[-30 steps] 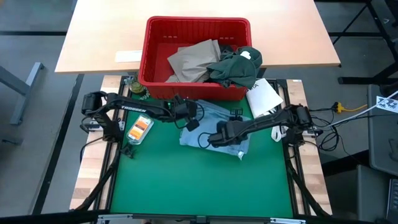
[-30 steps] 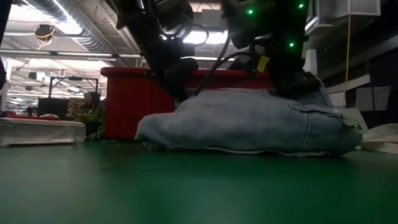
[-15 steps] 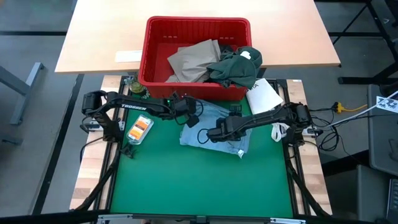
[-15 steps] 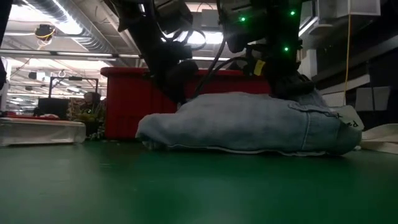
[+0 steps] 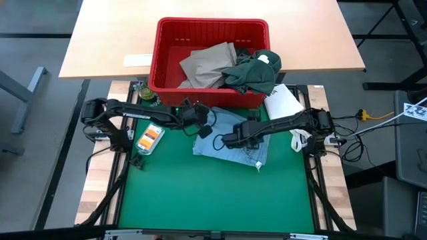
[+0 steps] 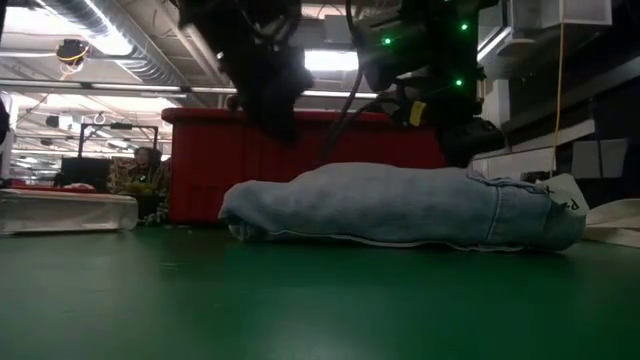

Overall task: Fold Laundry from Bin
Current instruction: Fold the blue pants

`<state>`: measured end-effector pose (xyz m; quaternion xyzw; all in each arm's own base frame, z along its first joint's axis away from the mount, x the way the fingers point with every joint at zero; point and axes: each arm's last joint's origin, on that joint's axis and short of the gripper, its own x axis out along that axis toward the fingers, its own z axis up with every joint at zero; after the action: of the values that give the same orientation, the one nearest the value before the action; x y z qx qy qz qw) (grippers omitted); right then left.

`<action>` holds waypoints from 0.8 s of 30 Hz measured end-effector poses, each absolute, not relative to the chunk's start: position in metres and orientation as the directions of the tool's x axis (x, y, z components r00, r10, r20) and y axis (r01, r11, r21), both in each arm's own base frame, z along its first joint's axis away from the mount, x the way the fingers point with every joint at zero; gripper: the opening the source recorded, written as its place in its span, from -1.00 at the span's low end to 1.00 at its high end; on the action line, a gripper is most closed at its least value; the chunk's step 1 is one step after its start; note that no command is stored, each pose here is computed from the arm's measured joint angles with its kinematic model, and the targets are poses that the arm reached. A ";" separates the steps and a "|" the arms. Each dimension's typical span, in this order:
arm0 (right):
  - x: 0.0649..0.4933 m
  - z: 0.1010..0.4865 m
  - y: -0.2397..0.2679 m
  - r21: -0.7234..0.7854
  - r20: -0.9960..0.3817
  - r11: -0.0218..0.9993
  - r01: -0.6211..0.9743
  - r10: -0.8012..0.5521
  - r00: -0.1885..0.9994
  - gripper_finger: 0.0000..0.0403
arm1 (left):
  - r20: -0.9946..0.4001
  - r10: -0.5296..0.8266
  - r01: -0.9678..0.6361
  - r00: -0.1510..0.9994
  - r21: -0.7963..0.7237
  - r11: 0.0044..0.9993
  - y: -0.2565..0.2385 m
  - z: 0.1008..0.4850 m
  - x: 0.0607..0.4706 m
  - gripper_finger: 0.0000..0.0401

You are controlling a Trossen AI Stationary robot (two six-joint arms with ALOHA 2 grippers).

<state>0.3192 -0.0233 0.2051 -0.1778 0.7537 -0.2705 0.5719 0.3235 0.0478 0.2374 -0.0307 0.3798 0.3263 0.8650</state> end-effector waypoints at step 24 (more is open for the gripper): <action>0.336 0.203 0.029 -0.673 -0.740 0.739 0.022 -0.673 -0.016 -0.11 | -0.846 0.285 -0.195 0.451 0.218 0.956 -0.037 0.181 0.338 -0.63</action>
<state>0.3360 0.0288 0.2029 -0.2460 0.6619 -0.2644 0.6569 0.3375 -0.0365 0.1812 0.0445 0.5045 0.1410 0.8507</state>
